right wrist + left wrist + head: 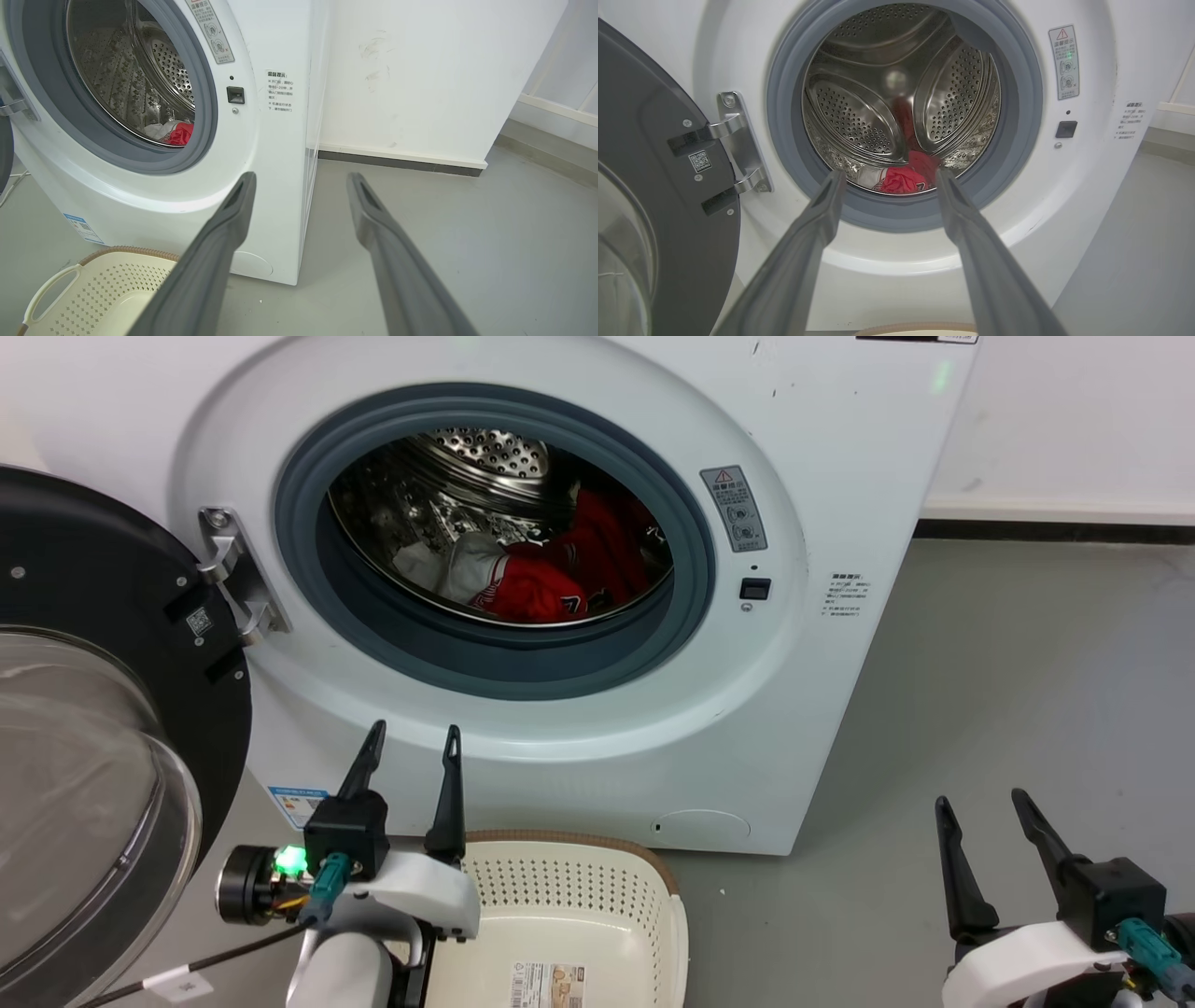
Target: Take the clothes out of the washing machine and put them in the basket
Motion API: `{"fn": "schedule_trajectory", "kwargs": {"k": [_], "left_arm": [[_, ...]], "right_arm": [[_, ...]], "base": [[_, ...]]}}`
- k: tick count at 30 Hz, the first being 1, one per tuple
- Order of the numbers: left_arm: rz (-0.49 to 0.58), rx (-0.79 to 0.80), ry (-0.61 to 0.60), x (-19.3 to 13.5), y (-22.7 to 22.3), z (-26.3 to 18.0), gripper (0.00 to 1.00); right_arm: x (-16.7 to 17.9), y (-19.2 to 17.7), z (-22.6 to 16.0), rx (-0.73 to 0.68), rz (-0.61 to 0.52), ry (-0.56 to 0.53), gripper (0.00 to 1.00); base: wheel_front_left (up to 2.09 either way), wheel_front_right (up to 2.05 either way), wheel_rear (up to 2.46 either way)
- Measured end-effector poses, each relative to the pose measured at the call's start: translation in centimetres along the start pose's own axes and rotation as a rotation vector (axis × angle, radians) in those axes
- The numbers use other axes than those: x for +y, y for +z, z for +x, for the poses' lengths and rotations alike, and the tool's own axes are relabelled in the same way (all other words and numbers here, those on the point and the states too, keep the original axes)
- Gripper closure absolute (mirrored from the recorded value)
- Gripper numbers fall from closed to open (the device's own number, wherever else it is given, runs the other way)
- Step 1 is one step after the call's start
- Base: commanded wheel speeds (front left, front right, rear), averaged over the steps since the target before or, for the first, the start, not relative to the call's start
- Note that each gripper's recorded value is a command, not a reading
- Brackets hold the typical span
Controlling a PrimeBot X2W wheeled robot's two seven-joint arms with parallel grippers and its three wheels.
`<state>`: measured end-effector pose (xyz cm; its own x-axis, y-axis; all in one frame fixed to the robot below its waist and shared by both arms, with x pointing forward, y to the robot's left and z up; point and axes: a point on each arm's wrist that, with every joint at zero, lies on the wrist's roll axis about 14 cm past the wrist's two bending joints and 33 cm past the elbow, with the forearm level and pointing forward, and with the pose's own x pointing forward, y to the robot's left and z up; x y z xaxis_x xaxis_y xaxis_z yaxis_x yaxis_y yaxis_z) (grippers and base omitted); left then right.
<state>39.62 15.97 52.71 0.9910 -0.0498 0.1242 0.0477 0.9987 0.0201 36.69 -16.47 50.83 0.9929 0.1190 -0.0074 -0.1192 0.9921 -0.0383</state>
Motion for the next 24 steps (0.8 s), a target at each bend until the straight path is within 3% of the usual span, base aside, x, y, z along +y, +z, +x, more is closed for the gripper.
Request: {"fn": "schedule_trajectory", "kwargs": {"k": [10, 24], "left_arm": [[0.024, 0.052, -0.016, 0.0, -1.9, 5.3, 0.00], [0.092, 0.220, -0.098, -0.5, -9.3, 16.8, 0.00]], "right_arm": [[-0.6, 0.3, 2.3, -0.008, 0.008, -0.011, 0.00], [-3.6, -4.0, 5.6, 0.057, 0.038, -0.085, 0.00]], "base": [[0.00, 0.00, 0.00], [0.00, 0.00, 0.00]]}}
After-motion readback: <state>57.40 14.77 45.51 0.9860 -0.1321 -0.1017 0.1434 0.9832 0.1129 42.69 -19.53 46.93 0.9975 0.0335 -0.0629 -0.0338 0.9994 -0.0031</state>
